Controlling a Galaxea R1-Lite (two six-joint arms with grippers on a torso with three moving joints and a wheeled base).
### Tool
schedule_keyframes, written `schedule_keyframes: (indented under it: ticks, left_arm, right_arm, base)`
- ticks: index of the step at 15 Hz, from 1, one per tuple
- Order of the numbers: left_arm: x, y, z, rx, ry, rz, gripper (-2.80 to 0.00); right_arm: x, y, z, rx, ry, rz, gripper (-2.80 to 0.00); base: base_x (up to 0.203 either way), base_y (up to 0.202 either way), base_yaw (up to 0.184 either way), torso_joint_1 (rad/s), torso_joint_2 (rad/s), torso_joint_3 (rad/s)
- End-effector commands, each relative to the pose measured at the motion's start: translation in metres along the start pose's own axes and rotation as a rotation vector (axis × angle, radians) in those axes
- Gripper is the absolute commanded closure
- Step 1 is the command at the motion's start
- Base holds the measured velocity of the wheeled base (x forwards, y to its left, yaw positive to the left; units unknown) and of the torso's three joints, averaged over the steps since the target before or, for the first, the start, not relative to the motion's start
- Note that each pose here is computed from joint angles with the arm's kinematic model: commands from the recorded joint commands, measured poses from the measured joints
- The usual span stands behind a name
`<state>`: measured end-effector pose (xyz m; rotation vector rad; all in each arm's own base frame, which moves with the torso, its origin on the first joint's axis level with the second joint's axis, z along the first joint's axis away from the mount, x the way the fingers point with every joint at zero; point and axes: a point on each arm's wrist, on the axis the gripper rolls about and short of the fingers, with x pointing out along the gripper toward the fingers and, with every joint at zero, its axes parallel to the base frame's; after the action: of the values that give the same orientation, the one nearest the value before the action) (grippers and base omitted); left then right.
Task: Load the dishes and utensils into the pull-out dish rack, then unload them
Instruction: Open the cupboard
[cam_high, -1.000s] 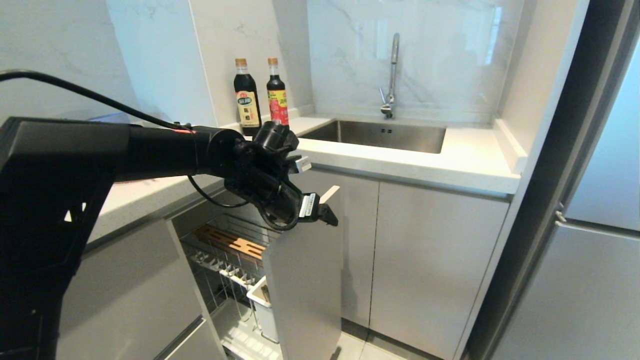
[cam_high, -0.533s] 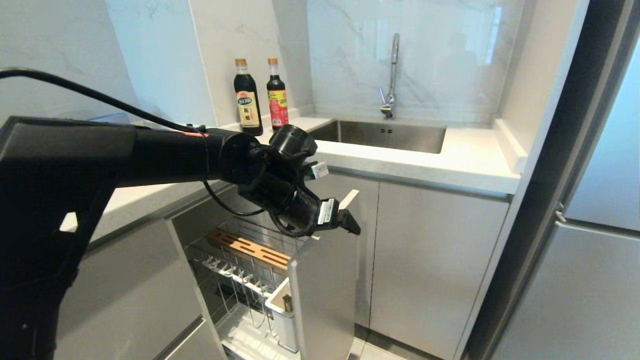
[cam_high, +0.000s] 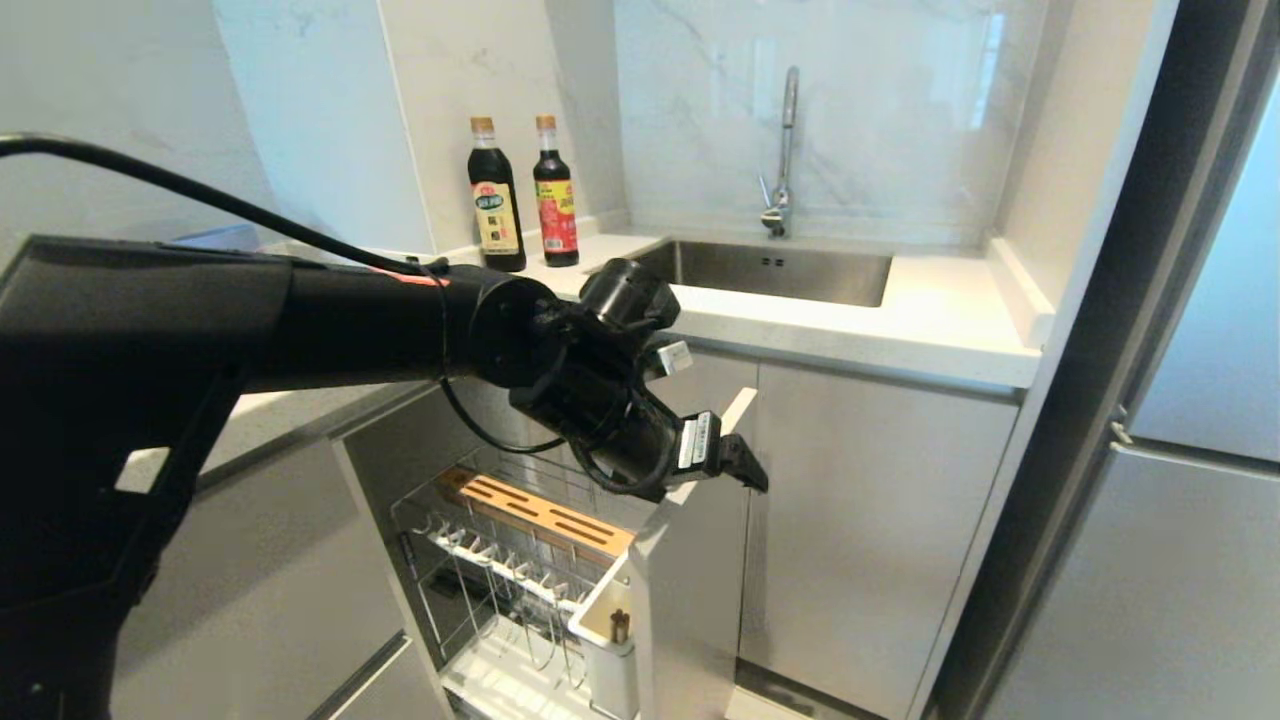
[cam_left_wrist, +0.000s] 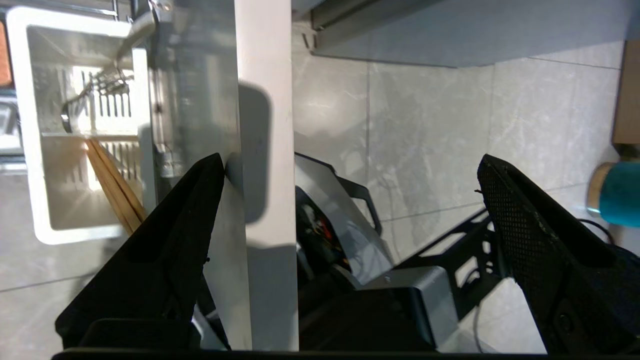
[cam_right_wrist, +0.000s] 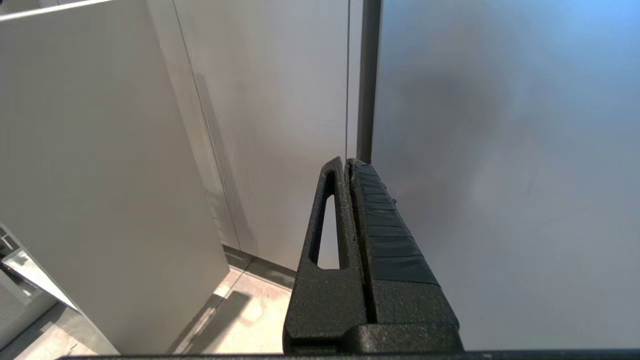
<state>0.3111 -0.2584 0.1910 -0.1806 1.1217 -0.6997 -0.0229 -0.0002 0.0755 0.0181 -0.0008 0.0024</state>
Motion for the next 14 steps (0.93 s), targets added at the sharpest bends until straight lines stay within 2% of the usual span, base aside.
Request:
schedule_keyframes:
  ticks: [1,7,9,11,14]
  left_arm:
    - [0.001,-0.006,-0.003,-0.002,0.010,-0.009,-2.80]
    - [-0.002,-0.006,-0.002,-0.001,-0.001,-0.004,-2.80]
    - [-0.008,-0.005,0.000,0.000,-0.028,0.018,-2.80]
    - [-0.015,0.000,0.005,-0.003,-0.080,0.086,-2.80]
    - [-0.028,0.005,0.008,0.047,-0.170,0.248,-2.80]
  right_arm:
    - [0.000,0.000,0.000,0.000,0.002,0.001,0.00]
    - [0.000,0.000,0.000,0.000,0.002,0.001,0.00]
    - [0.000,0.000,0.000,0.000,0.002,0.001,0.00]
    - [0.000,0.000,0.000,0.000,0.002,0.001,0.00]
    - [0.000,0.000,0.000,0.000,0.002,0.001,0.00]
  base:
    - [0.000,0.000,0.000,0.000,0.00,0.000]
    - [0.000,0.000,0.000,0.000,0.00,0.000]
    - [0.000,0.000,0.000,0.000,0.00,0.000]
    - [0.000,0.000,0.000,0.000,0.00,0.000]
    - [0.000,0.000,0.000,0.000,0.00,0.000]
